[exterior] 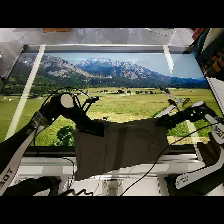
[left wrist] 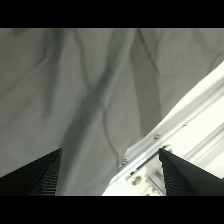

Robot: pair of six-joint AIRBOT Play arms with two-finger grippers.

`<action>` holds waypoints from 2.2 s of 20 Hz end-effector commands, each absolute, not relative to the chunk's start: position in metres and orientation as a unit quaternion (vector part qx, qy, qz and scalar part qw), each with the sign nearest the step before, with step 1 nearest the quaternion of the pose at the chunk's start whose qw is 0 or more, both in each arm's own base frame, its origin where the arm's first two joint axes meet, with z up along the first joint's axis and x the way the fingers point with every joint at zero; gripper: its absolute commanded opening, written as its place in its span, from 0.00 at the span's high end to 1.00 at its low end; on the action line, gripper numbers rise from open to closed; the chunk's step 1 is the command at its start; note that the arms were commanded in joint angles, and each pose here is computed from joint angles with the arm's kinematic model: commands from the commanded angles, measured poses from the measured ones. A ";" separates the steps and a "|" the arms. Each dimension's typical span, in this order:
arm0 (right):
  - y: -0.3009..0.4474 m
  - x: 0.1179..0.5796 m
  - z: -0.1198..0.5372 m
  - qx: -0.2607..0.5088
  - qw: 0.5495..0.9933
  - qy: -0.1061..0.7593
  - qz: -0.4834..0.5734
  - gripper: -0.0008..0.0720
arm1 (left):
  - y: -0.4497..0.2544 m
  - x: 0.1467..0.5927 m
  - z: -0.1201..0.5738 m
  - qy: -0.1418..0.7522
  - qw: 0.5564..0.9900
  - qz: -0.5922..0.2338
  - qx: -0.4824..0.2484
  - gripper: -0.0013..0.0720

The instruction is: Fold the clothes and pants, and hang the long-sleeved shirts on hangers.

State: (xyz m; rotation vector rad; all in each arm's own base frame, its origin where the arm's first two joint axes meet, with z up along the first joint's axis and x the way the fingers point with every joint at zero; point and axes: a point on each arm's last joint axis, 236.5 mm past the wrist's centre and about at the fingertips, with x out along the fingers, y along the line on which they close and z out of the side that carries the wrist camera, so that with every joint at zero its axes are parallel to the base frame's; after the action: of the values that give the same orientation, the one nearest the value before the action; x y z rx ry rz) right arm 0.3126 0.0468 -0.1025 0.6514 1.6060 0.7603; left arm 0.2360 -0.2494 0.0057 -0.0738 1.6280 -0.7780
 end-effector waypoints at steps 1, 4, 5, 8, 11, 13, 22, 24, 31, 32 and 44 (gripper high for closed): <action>0.101 0.309 -0.087 0.247 0.562 0.681 0.399 0.76 | -0.242 0.239 0.002 0.707 0.626 -0.329 -0.016 0.04; 0.130 0.319 -0.075 0.194 0.567 0.673 0.433 0.95 | -0.230 0.249 -0.005 0.701 0.641 -0.311 0.012 0.04; 0.137 0.329 -0.067 0.182 0.576 0.669 0.433 0.95 | -0.225 0.255 -0.006 0.696 0.651 -0.304 0.025 0.04; 0.143 0.383 -0.028 0.157 0.646 0.628 0.405 0.95 | -0.215 0.288 0.015 0.655 0.694 -0.291 0.070 0.04; 0.120 0.461 0.032 0.165 0.759 0.541 0.321 0.95 | -0.216 0.331 0.067 0.576 0.753 -0.297 0.111 0.73; 0.091 0.502 0.081 0.186 0.824 0.467 0.261 0.95 | -0.211 0.354 0.106 0.524 0.793 -0.283 0.130 0.98; -0.137 0.466 0.179 0.237 0.888 0.382 -0.092 0.95 | -0.133 0.375 0.205 0.405 0.871 -0.163 0.227 0.98; -0.183 0.426 0.183 0.261 0.867 0.390 -0.170 0.95 | -0.132 0.373 0.207 0.402 0.872 -0.162 0.227 0.98; -0.289 0.235 0.187 0.331 0.720 0.425 -0.437 0.95 | -0.132 0.374 0.207 0.402 0.872 -0.161 0.228 0.98; -0.299 0.207 0.191 0.331 0.699 0.423 -0.472 0.95 | -0.132 0.374 0.207 0.402 0.872 -0.161 0.228 0.98; -0.332 -0.031 0.248 0.330 0.481 0.301 -0.755 0.95 | -0.122 0.379 0.210 0.396 0.874 -0.143 0.242 0.98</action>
State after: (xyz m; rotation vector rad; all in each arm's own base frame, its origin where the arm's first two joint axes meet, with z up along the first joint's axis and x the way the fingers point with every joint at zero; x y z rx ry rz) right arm 0.0162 -0.3325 0.2334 0.8117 0.7974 -1.6728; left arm 0.3774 -0.1237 0.2086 0.5005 0.8329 -0.3058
